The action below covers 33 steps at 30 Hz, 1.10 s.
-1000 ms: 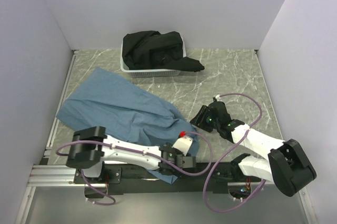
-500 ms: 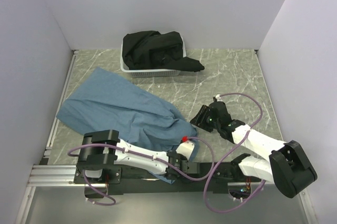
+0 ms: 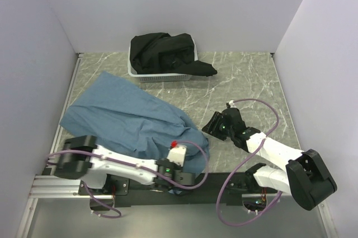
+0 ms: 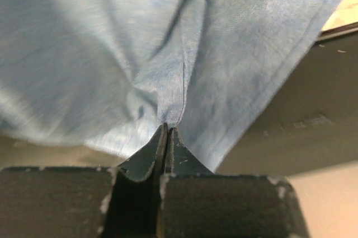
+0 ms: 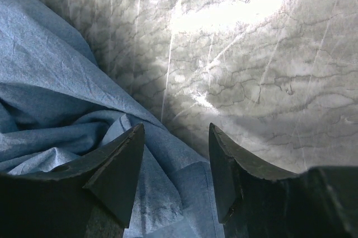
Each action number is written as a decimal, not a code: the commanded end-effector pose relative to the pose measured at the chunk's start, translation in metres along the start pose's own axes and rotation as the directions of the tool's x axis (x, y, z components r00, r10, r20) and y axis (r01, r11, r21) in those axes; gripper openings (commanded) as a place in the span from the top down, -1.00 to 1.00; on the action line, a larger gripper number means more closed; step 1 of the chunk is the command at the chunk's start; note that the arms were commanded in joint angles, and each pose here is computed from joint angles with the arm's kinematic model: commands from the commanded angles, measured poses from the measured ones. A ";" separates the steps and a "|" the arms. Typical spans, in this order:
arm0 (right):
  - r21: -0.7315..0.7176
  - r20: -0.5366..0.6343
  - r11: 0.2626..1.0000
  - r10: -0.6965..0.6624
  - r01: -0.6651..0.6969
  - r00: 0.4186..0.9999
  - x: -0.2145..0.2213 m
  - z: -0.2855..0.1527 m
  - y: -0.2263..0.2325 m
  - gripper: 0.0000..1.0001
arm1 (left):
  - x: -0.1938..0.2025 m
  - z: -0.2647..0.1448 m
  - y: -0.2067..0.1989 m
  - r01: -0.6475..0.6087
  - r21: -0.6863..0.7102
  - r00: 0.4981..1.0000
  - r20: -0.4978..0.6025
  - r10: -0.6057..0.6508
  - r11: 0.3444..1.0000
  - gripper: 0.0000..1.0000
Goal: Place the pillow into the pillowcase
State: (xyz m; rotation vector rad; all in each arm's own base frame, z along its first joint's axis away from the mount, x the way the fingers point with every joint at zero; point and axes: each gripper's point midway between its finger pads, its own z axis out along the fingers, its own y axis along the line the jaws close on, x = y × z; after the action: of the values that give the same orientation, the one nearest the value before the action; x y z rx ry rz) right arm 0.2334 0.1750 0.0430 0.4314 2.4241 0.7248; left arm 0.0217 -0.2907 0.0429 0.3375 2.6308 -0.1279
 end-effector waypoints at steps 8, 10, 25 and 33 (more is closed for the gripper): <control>-0.036 -0.020 0.999 -0.006 0.005 1.000 0.023 -0.009 -0.012 -0.13 | 0.001 -0.040 0.069 0.428 0.137 0.904 -0.046 -0.425 0.893 0.98; -0.058 -0.012 0.998 0.006 -0.007 1.000 0.025 -0.014 -0.011 -0.13 | 0.002 -0.040 0.073 0.462 0.143 0.887 -0.056 -0.458 0.876 0.98; 0.015 -0.032 0.995 -0.094 0.095 0.995 0.042 -0.014 -0.014 -0.03 | -0.005 -0.048 0.079 0.476 0.145 0.879 -0.041 -0.475 0.868 0.98; 0.050 0.020 0.990 -0.132 0.131 0.991 0.029 -0.001 -0.012 -0.02 | -0.009 -0.055 0.075 0.455 0.165 0.890 -0.043 -0.454 0.875 0.98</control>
State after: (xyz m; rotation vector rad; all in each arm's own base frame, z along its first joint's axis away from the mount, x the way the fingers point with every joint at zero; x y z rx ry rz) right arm 0.1920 0.1824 0.0217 0.3072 2.4725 0.6830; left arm 0.0236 -0.2059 0.0783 -0.2640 2.6730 -0.4791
